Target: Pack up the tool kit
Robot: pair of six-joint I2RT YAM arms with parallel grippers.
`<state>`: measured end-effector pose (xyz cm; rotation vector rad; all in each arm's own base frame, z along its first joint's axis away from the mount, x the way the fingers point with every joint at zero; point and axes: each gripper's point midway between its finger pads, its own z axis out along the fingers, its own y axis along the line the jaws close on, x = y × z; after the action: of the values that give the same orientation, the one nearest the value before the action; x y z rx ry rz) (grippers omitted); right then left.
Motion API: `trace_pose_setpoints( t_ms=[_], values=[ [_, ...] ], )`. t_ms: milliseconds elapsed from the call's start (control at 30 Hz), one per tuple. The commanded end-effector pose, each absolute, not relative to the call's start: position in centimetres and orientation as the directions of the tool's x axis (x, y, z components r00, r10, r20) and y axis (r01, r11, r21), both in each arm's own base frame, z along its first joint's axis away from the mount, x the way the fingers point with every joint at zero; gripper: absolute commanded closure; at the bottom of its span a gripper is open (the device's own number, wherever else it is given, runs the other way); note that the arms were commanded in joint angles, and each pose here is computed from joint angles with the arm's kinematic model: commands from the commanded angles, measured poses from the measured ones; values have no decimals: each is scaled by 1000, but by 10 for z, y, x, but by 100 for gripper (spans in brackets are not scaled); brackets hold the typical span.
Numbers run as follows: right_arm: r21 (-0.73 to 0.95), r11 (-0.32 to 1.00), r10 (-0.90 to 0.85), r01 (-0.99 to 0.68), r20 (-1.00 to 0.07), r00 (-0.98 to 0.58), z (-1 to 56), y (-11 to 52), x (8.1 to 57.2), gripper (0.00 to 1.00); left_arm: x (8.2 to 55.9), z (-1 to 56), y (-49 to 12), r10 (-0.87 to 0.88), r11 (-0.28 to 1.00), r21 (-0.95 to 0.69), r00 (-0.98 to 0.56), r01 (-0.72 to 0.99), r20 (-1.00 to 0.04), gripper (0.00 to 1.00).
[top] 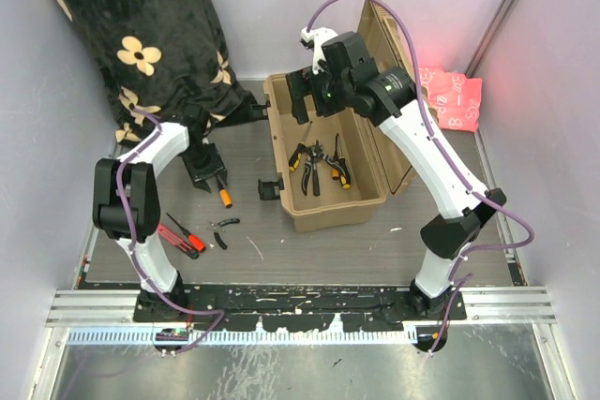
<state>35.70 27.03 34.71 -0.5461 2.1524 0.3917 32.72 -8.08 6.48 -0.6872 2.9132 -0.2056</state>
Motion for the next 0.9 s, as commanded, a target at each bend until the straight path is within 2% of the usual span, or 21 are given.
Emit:
trace_pose_setpoints(
  t_ms=[0, 467, 500, 567, 600, 700, 867],
  values=[
    [44, 873, -226, -486, -847, -482, 373, 255, 350, 0, 330, 69, -94, -423, 901, -154, -900, -405, -103, 51],
    [14, 891, -225, -454, -855, -468, 377, 237, 341, 0, 315, 30, -91, -371, 929, -24, -927, -370, -44, 57],
    [14, 891, -224, -453, -855, -467, 377, 237, 341, 0, 314, 30, -91, -370, 929, -24, -928, -369, -44, 60],
    [12, 891, -226, -455, -856, -465, 377, 236, 341, 0, 314, 33, -91, -367, 930, -33, -929, -366, -52, 89],
    [12, 890, -226, -455, -856, -466, 377, 236, 341, 0, 317, 37, -92, -365, 931, -41, -929, -363, -62, 99],
    [11, 890, -226, -455, -857, -463, 376, 237, 341, 0, 336, 65, -100, -373, 926, -111, -919, -360, -130, 100],
    [5, 894, -217, -448, -870, -443, 382, 235, 344, 0, 401, 174, -132, -421, 881, -384, -830, -277, -366, 100]
  ],
)
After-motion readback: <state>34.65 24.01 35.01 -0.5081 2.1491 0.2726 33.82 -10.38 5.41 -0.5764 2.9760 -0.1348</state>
